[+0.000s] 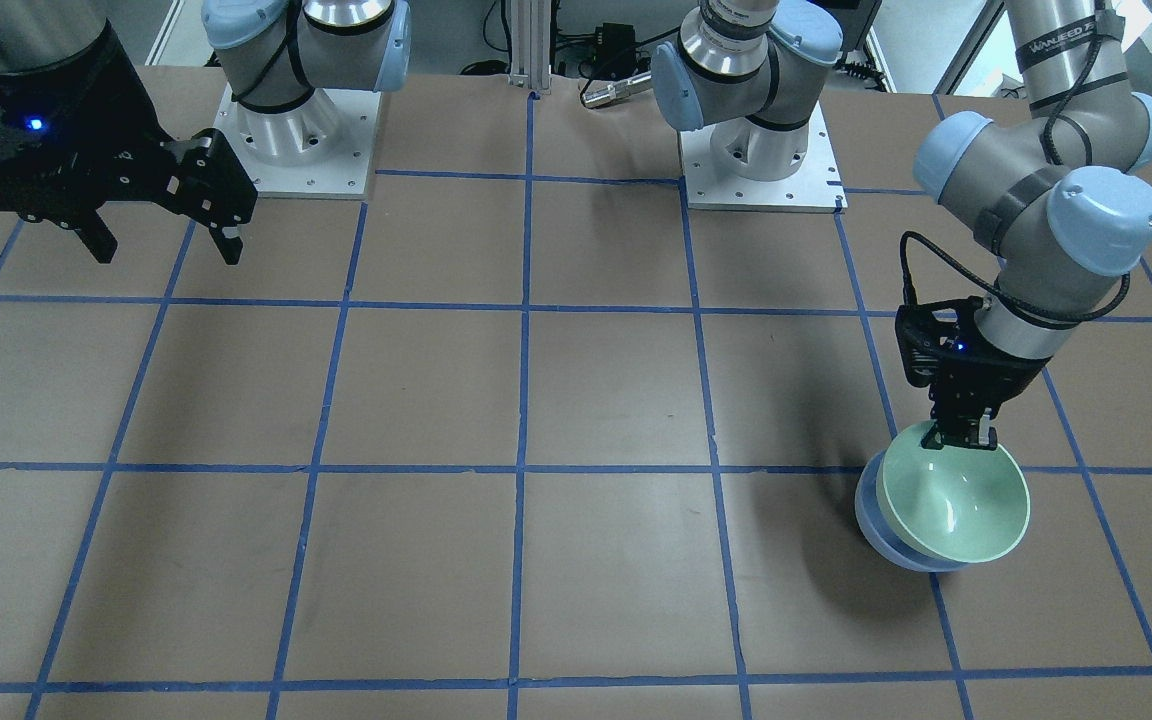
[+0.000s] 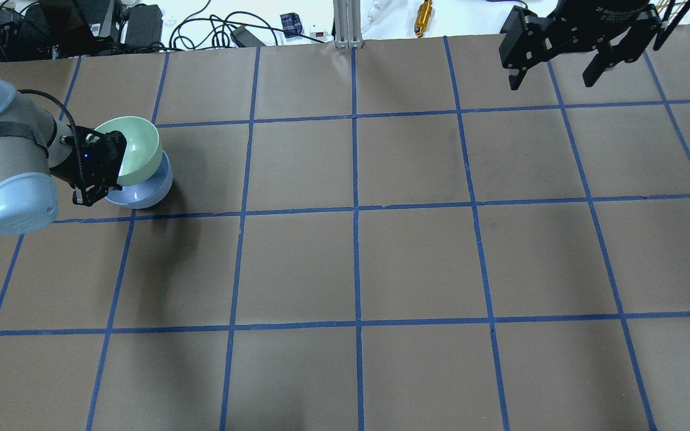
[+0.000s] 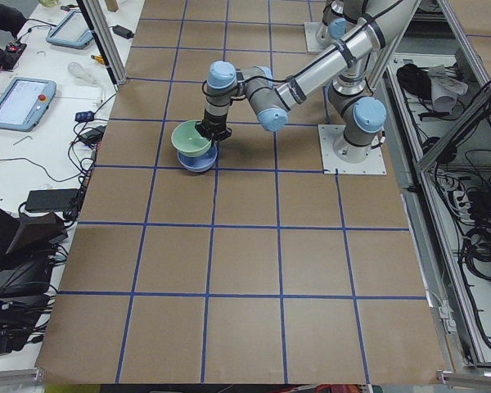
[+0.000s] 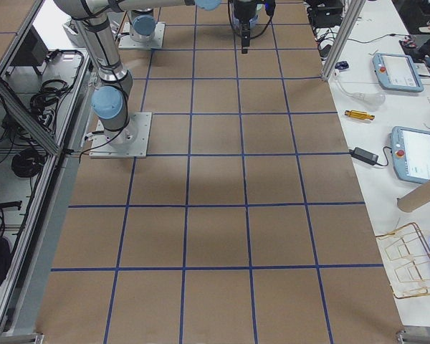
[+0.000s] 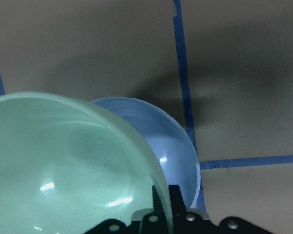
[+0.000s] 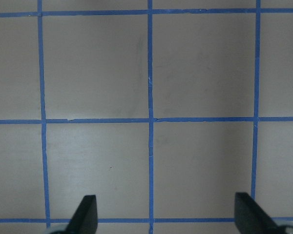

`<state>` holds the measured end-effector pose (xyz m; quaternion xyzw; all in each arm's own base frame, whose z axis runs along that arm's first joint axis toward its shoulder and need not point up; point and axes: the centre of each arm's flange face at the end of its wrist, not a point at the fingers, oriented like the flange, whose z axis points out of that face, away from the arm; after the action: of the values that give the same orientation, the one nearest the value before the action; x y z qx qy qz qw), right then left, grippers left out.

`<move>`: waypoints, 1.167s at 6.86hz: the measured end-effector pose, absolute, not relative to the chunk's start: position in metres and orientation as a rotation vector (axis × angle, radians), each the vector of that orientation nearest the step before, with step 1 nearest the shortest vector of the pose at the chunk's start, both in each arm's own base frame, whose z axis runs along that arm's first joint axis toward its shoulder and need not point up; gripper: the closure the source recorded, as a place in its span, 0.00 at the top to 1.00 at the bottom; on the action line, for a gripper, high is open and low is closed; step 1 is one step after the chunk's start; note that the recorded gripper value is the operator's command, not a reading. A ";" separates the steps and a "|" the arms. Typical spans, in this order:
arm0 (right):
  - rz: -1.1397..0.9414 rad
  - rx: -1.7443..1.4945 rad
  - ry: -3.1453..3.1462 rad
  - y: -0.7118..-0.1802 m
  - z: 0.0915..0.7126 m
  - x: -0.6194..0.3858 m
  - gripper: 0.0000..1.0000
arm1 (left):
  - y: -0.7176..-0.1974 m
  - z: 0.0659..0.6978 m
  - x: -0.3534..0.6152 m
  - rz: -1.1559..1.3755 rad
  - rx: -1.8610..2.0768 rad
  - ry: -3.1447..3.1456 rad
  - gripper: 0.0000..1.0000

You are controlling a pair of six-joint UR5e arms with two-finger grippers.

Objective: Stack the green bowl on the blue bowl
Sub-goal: 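Lower the green bowl into the blue bowl and open the left gripper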

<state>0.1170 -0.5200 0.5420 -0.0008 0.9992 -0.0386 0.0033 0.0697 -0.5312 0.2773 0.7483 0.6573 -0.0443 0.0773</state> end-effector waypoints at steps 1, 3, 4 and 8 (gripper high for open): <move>-0.120 -0.003 3.133 -0.520 0.542 0.117 1.00 | -0.526 0.268 0.070 -0.132 2.242 1.963 0.00; -0.119 -0.003 3.133 -0.520 0.541 0.117 1.00 | -0.521 0.257 0.079 -0.129 2.242 1.957 0.00; -0.120 -0.003 3.133 -0.520 0.542 0.117 1.00 | -0.520 0.255 0.082 -0.128 2.242 1.957 0.00; -0.121 -0.003 3.133 -0.520 0.542 0.117 1.00 | -0.521 0.246 0.083 -0.135 2.247 1.975 0.93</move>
<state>0.1171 -0.5199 0.5421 -0.0008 0.9992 -0.0387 0.0033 0.0831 -0.5211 0.2465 0.7484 0.6576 -0.0451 0.0733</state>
